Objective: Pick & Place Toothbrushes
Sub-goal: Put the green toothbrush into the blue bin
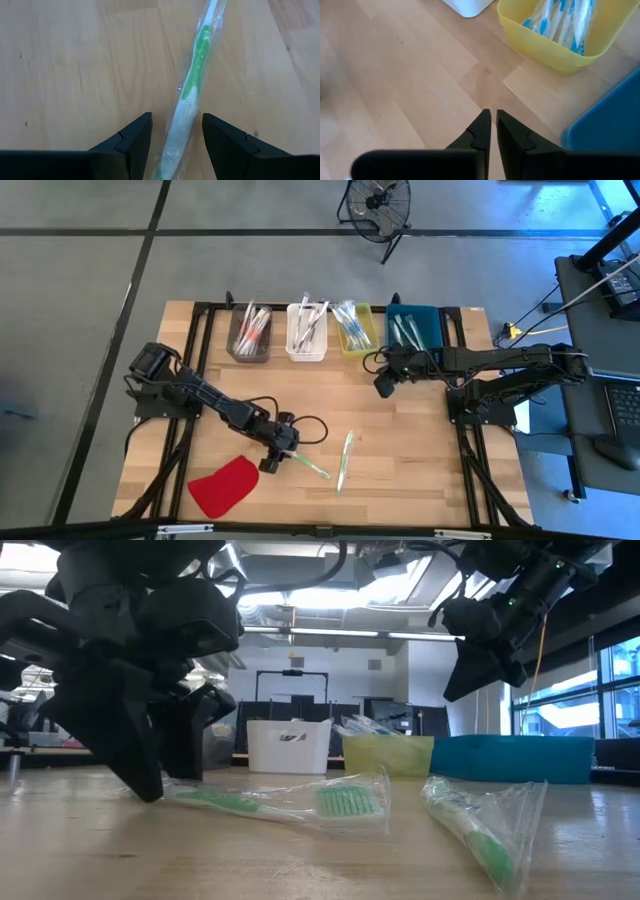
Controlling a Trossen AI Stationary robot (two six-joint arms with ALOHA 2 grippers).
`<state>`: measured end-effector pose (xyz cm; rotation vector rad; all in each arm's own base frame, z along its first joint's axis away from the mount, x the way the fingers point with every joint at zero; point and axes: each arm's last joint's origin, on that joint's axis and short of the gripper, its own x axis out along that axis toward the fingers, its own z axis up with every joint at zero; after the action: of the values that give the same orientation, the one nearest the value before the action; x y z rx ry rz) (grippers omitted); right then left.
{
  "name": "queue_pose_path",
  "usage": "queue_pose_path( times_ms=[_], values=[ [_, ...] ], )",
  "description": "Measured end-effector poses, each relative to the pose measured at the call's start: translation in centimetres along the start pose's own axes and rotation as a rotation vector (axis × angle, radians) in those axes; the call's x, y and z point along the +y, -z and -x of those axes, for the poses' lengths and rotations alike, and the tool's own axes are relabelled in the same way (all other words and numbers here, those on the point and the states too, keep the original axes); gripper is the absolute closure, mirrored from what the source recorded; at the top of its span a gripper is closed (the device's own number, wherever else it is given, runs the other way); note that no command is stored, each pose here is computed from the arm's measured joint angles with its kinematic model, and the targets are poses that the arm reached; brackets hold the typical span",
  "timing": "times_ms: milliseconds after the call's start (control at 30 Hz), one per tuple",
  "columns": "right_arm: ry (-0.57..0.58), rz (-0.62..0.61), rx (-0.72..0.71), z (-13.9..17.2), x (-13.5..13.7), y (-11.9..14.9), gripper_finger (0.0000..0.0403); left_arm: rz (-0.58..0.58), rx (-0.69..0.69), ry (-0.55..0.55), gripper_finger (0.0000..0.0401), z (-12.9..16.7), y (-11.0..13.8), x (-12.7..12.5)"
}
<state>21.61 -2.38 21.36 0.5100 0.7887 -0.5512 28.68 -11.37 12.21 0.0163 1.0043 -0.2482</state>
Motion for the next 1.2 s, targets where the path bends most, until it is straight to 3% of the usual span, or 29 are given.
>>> queue_pose_path(
  times_ms=[233, 500, 800, 1200],
  values=[
    [0.000, 0.000, 0.000, 0.0, 0.0, 0.0, 0.0381, -0.041, 0.029, -0.036, 0.0241, -0.5, 0.4, 0.1],
    [0.000, 0.001, 0.001, 0.0, 0.0, 0.0, 0.0399, -0.080, 0.051, -0.070, 0.0310, -0.5, 0.6, 0.3],
    [0.013, 0.006, -0.005, 0.0, 0.0, 0.0, 0.0373, -0.098, 0.069, -0.069, 0.0376, -0.4, 0.8, 0.1],
    [-0.017, 0.154, 0.009, 0.4, 1.2, 1.0, 0.0399, -0.060, 0.061, -0.050, 0.0376, 1.1, 0.7, -0.1]
  ],
)
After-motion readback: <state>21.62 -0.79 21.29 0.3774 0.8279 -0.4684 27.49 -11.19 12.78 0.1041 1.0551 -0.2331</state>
